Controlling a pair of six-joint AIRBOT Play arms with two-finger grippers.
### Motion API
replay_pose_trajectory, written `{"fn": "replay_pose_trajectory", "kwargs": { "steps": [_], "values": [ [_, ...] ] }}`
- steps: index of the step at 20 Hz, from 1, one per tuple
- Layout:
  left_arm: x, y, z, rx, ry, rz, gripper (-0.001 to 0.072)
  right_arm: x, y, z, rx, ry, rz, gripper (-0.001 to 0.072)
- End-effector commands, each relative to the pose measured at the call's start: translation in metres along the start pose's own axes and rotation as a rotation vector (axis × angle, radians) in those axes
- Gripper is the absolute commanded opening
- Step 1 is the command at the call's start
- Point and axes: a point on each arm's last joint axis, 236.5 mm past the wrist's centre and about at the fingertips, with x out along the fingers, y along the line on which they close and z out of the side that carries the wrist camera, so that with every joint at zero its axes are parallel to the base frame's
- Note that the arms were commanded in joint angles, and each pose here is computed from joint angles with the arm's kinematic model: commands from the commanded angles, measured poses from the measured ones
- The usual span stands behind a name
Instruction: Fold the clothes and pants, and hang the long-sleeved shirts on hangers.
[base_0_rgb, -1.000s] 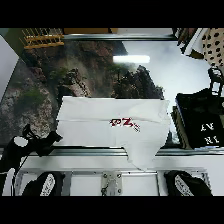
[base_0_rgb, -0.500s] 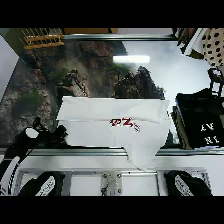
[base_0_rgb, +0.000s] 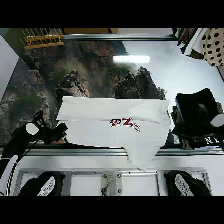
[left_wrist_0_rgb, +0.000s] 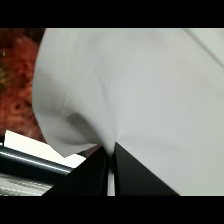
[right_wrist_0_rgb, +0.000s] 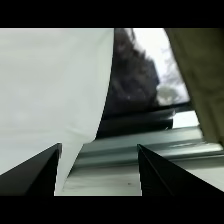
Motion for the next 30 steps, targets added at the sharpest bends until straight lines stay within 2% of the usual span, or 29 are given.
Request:
{"fn": "replay_pose_trajectory", "kwargs": {
  "steps": [1,4,11,12,13,14,15,19,23,30],
  "values": [
    [-0.011,-0.005,0.006,0.031,-0.048,-0.016,0.001,0.051,0.02,-0.065,0.111,0.172,0.135,0.051],
    [-0.012,-0.006,0.007,0.032,-0.053,-0.018,0.001,0.071,0.035,-0.088,0.076,0.208,0.159,0.051],
    [-0.012,-0.006,0.008,0.033,-0.055,-0.018,0.001,0.084,0.073,-0.096,-0.05,0.2,0.2,0.0507],
    [-0.012,-0.006,0.008,0.033,-0.055,-0.018,0.001,0.084,0.074,-0.096,-0.056,0.202,0.199,0.0418],
    [-0.012,-0.006,0.008,0.033,-0.055,-0.018,0.001,0.083,0.074,-0.095,-0.064,0.197,0.201,0.0218],
    [-0.012,-0.005,0.007,0.04,-0.054,-0.017,0.001,0.081,0.074,-0.093,-0.073,0.192,0.199,0.0093],
    [-0.012,-0.005,0.006,0.061,-0.049,-0.015,0.001,0.075,0.073,-0.091,-0.101,0.193,0.185,0.0008],
    [-0.016,0.018,-0.023,0.115,0.099,0.025,0.001,0.033,0.048,-0.076,-0.251,0.2,0.031,0.0011],
    [-0.024,0.029,-0.056,0.174,0.254,0.036,0.0009,-0.012,0.04,-0.039,-0.242,0.113,-0.02,0.0009],
    [-0.034,-0.035,0.009,0.333,0.155,0.008,0.0009,-0.037,0.067,0.04,-0.267,-0.01,-0.008,0.0009]
  ]
}}
